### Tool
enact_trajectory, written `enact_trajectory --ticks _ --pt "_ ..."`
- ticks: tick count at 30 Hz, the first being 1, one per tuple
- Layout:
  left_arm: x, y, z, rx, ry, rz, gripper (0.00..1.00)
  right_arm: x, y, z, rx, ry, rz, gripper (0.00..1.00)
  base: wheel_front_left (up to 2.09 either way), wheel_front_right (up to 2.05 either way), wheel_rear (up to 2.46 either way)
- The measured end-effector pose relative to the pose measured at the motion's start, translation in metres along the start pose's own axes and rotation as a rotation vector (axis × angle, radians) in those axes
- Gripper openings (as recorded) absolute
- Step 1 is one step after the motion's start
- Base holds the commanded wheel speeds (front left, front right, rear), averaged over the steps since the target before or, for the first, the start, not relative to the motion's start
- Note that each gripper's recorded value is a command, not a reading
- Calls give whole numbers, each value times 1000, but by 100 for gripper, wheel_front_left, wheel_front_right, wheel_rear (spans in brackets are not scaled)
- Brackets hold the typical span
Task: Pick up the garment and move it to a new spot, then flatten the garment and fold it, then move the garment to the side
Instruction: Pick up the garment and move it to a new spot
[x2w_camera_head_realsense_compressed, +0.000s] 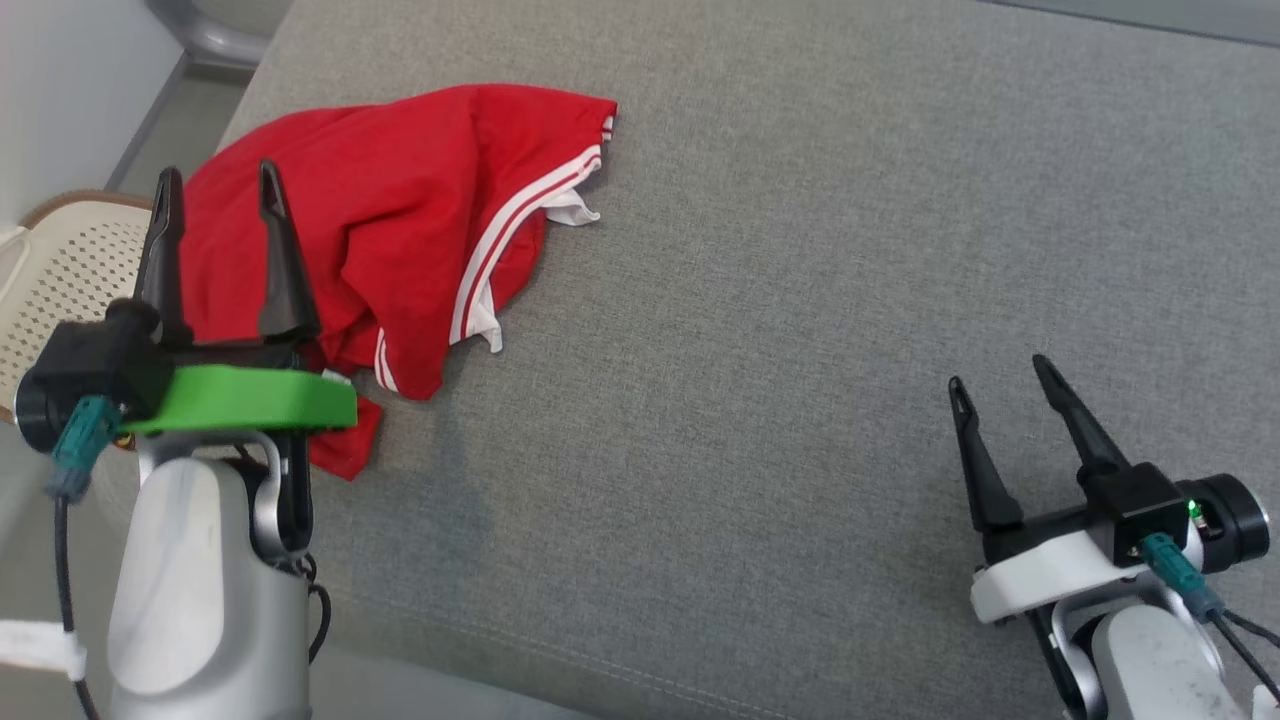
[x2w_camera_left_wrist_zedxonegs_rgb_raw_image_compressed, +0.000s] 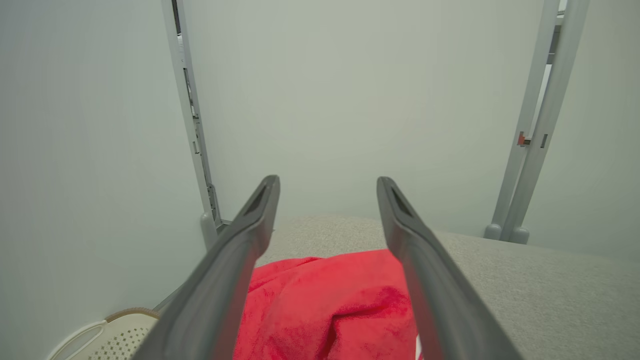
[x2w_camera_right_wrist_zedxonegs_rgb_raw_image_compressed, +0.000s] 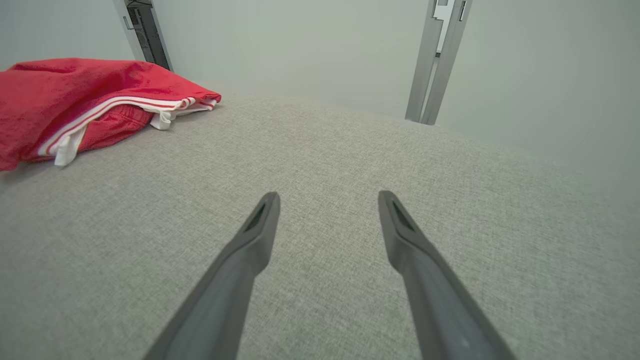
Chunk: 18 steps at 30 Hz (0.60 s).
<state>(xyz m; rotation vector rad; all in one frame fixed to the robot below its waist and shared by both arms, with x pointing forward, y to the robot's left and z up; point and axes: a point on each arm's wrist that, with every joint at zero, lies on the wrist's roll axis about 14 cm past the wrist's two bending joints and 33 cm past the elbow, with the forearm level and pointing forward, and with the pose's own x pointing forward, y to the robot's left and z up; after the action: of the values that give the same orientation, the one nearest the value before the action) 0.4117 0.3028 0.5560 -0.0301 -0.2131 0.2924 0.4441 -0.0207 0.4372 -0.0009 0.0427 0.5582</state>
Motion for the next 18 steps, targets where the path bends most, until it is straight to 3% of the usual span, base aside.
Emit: enact_trajectory --ticks 8,14,18 --pt "48 -18 -87 -26 234 -23 100 13 -36 -35 -25 50 -48 100 0 0 0" --pt "35 -24 -171 -27 569 -25 100 12 -50 -57 -8 87 -84 100 0 0 0" --pt "34 -21 -191 0 691 -3 100 14 -51 -62 -9 90 -84 100 0 0 0"
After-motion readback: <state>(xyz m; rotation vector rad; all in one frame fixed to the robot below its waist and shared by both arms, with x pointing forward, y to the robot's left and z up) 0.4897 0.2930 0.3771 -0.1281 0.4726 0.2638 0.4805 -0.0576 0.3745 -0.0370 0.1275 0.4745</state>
